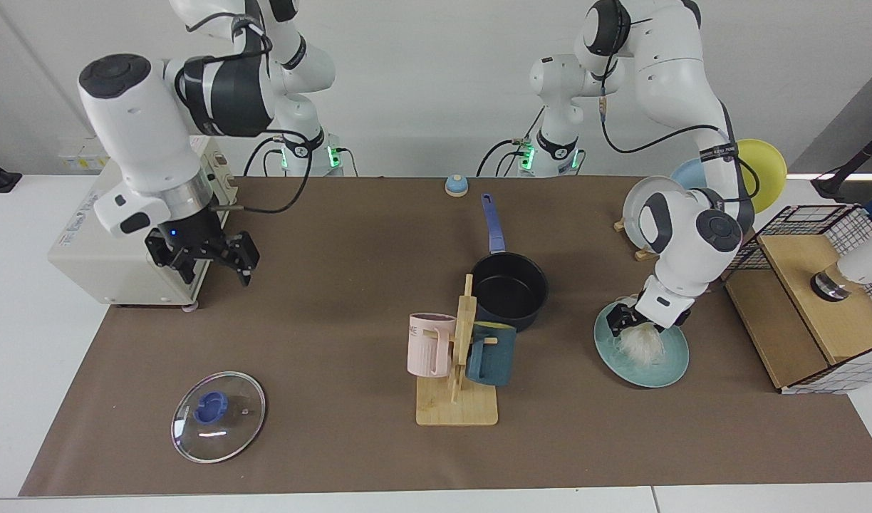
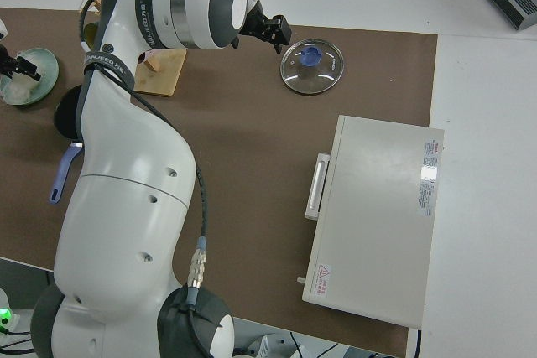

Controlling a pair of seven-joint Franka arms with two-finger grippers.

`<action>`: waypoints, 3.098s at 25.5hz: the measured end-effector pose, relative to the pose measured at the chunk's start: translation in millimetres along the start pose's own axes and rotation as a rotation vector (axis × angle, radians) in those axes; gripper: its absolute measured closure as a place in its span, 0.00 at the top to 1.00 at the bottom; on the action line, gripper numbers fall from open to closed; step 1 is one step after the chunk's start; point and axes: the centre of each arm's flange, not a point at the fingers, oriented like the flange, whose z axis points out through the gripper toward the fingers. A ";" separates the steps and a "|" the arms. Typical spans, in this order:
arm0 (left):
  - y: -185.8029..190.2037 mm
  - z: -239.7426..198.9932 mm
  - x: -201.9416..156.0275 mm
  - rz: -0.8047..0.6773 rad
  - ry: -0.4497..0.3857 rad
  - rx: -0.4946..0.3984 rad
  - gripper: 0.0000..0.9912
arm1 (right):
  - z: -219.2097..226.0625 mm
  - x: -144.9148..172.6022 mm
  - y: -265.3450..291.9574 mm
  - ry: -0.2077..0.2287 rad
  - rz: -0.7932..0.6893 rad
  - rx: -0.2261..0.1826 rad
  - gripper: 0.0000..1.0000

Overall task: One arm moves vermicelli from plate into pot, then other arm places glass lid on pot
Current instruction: 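Grasp the vermicelli with the left gripper while the right gripper reaches the lid, then carry the vermicelli over the black pot and release it inside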

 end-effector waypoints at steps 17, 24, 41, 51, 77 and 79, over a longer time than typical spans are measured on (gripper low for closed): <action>-12.4 -10.6 7.0 0.006 0.041 0.004 0.44 | 159.6 55.9 39.9 0.103 0.018 -0.027 1.00; -14.1 -48.6 13.4 0.037 -0.010 0.001 0.43 | 171.5 56.2 67.1 0.100 0.045 -0.035 1.00; 79.0 -117.2 -36.0 0.105 -0.052 -0.006 0.42 | 214.7 48.1 62.1 0.103 -0.079 -0.036 1.00; 220.9 -120.2 -74.6 -0.036 -0.059 -0.045 0.42 | 218.2 45.5 62.2 0.093 -0.144 -0.038 1.00; 249.5 -22.0 -108.2 -0.090 -0.044 -0.081 0.40 | 214.0 45.6 58.9 0.098 -0.134 -0.018 0.62; 248.2 -19.6 -107.4 -0.092 -0.045 -0.081 0.40 | 210.1 46.4 59.1 0.104 -0.134 -0.018 0.62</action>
